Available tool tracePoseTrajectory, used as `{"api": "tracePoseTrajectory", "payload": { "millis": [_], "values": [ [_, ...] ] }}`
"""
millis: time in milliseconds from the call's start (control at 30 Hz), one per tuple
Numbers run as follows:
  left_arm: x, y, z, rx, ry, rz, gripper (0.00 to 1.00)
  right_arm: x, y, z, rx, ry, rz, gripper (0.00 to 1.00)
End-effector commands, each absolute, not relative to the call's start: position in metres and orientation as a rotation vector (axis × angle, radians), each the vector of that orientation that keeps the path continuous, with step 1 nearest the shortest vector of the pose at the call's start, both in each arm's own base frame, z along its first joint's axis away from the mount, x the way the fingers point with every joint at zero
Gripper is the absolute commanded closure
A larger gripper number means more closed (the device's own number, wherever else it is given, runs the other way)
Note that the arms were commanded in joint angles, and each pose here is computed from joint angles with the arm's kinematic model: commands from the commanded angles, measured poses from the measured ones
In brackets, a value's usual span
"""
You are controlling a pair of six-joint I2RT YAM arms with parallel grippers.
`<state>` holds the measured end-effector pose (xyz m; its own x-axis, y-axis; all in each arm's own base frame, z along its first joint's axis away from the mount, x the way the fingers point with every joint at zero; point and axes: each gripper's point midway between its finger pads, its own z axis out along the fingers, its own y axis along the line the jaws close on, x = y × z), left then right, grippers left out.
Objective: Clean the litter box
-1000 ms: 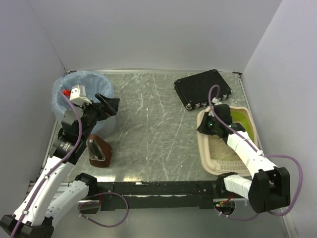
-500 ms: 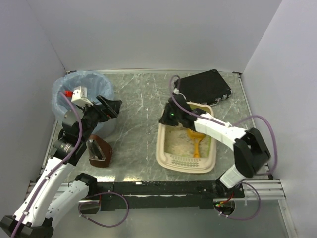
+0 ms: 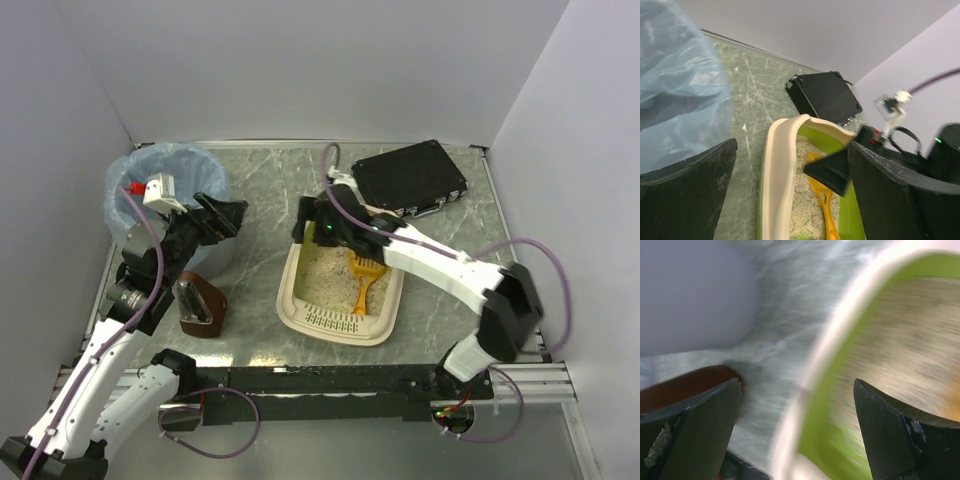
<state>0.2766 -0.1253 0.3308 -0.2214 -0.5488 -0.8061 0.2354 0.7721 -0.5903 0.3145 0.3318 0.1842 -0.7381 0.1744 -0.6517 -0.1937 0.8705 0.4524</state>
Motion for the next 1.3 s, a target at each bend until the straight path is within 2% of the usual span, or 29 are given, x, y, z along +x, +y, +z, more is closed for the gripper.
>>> {"api": "tracePoseTrajectory", "payload": {
  "millis": [0, 167, 300, 433, 667, 900, 1133, 1267],
  "values": [
    [0.284, -0.150, 0.359, -0.140, 1.569, -0.843, 0.03, 0.284, 0.244, 0.174, -0.058, 2.366, 0.295, 0.00],
    [0.301, -0.175, 0.367, -0.034, 1.625, -0.886, 0.03, 0.242, 0.205, 0.139, 0.013, 2.535, 0.164, 0.01],
    [0.302, -0.190, 0.371, 0.033, 1.600, -0.953, 0.03, 0.232, 0.204, 0.117, 0.065, 2.585, 0.177, 0.03],
    [0.300, -0.196, 0.362, 0.058, 1.610, -0.964, 0.03, 0.225, 0.193, 0.095, 0.175, 2.662, 0.052, 0.07],
    [0.301, -0.196, 0.352, 0.054, 1.626, -0.945, 0.03, 0.233, 0.184, 0.071, 0.254, 2.683, 0.035, 0.25],
    [0.301, -0.198, 0.349, 0.045, 1.635, -0.949, 0.03, 0.243, 0.171, 0.053, 0.248, 2.726, 0.029, 0.32],
    [0.302, -0.200, 0.345, 0.030, 1.643, -0.956, 0.03, 0.246, 0.169, 0.042, 0.194, 2.758, 0.056, 0.33],
    [0.304, -0.202, 0.342, 0.019, 1.655, -0.956, 0.03, 0.247, 0.171, 0.035, 0.191, 2.778, 0.068, 0.43]
  ]
}}
